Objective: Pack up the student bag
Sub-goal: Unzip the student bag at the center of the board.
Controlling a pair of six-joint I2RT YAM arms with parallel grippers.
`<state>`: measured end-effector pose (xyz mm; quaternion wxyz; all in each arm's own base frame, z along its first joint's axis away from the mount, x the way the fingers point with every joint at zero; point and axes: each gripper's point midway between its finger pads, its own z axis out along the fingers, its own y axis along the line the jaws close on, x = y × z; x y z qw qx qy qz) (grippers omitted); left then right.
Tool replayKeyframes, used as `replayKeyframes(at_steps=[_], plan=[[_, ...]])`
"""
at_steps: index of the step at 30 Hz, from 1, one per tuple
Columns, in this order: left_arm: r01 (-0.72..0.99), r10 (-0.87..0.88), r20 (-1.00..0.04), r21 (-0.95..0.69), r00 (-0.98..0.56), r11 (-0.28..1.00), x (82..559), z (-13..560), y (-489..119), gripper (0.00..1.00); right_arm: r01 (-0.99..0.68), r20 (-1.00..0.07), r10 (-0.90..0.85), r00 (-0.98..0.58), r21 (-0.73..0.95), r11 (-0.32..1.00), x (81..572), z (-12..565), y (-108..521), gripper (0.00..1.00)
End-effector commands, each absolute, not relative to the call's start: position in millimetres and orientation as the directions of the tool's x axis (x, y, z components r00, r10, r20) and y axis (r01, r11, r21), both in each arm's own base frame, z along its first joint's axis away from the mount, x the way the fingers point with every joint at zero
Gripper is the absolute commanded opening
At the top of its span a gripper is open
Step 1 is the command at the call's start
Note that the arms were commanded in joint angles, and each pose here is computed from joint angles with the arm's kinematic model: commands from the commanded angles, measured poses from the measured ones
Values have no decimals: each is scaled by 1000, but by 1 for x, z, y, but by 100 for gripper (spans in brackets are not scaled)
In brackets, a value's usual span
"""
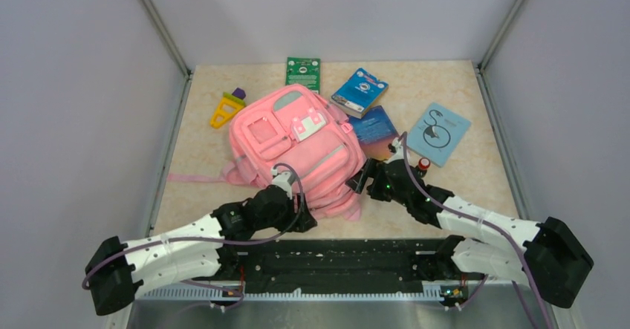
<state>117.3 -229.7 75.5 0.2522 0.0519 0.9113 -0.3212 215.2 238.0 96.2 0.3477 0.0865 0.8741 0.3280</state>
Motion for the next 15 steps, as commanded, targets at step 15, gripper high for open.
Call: replayKeyframes(at_steps=[15], plan=[[185,-204,-481,-643,-853,743,137,77,-254,46,-91,-547,415,-727,676,732,219,105,243,77]])
